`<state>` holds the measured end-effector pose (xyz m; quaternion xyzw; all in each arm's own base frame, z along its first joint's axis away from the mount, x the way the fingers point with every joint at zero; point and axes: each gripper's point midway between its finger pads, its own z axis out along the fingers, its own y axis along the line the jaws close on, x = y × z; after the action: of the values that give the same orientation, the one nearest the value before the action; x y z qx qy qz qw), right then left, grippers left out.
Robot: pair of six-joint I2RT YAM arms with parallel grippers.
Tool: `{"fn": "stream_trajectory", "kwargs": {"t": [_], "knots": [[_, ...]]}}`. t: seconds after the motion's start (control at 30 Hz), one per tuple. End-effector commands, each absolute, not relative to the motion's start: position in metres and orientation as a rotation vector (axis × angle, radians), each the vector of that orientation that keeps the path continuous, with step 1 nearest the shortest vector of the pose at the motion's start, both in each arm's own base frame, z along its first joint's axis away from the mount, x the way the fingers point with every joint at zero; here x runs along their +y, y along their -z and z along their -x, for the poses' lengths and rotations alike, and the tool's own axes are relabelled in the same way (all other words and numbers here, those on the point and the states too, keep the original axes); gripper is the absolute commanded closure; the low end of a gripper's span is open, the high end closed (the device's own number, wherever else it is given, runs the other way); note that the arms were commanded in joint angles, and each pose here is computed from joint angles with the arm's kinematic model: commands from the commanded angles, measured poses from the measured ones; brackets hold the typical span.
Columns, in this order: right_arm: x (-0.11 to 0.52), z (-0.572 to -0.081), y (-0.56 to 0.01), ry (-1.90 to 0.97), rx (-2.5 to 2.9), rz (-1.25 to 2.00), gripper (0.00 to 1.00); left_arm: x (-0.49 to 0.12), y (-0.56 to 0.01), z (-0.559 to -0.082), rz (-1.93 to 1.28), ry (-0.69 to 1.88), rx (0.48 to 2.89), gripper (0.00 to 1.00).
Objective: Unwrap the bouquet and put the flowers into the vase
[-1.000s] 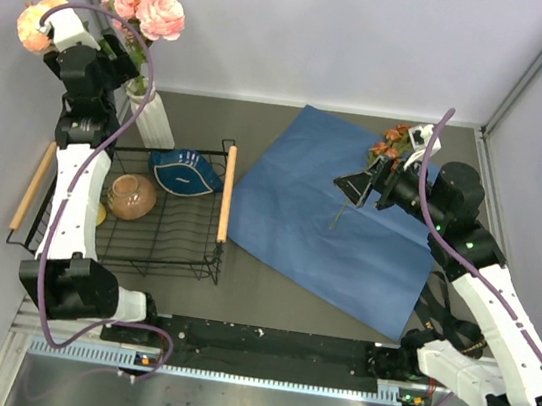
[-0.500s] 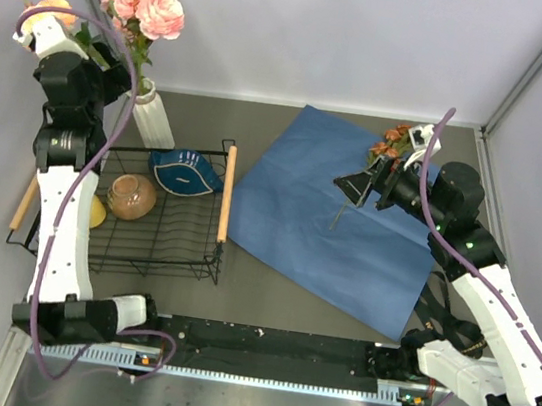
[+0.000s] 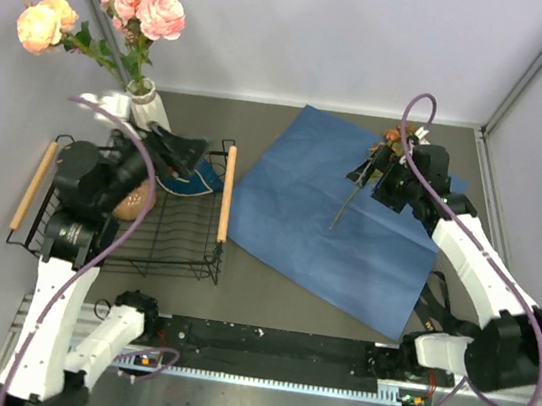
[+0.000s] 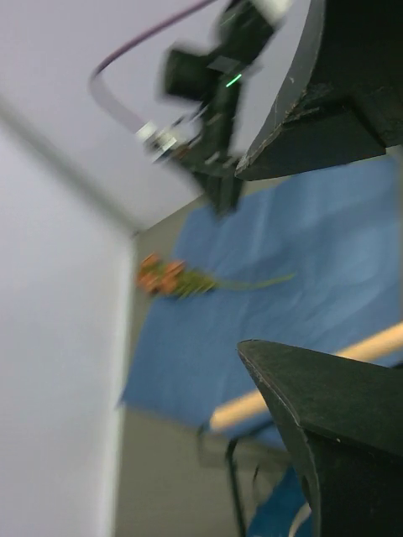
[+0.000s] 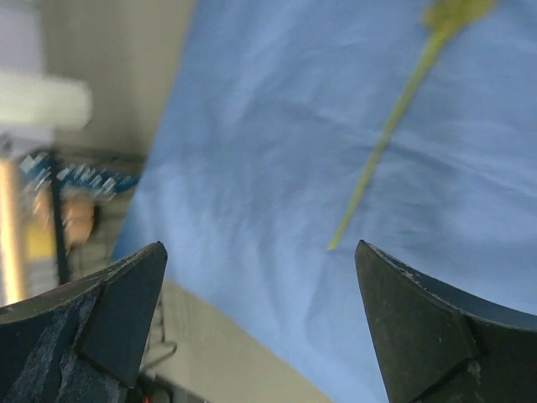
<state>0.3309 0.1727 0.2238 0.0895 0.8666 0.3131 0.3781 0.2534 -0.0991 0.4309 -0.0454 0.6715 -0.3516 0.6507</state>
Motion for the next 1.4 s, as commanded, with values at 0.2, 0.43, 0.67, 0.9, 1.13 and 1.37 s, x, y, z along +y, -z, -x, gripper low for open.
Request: {"fn": "stream_trajectory", "kwargs": {"t": [0.2, 0.43, 0.67, 0.9, 1.13, 1.37], "knots": [[0.081, -0.461, -0.152, -0.521, 2.288, -0.729, 0.23, -0.264, -0.353, -0.224, -0.458, 1.166, 1.787, 0.21], [0.084, -0.507, -0.101, -0.479, 2.346, -0.643, 0.41, -0.292, -0.336, -0.217, -0.537, 1.246, 1.815, 0.23], [0.089, -0.524, -0.063, -0.417, 2.398, -0.609, 0.41, -0.309, -0.310, -0.214, -0.599, 1.289, 1.891, 0.23], [0.096, -0.541, -0.060, -0.344, 2.370, -0.547, 0.48, -0.317, -0.310, -0.218, -0.629, 1.297, 1.892, 0.23], [0.092, -0.545, -0.051, -0.316, 2.352, -0.625, 0.65, -0.317, -0.310, -0.221, -0.630, 1.278, 1.900, 0.24], [0.097, -0.556, -0.100, -0.381, 2.253, -0.569, 0.97, -0.310, -0.330, -0.222, -0.604, 1.247, 1.870, 0.20]]}}
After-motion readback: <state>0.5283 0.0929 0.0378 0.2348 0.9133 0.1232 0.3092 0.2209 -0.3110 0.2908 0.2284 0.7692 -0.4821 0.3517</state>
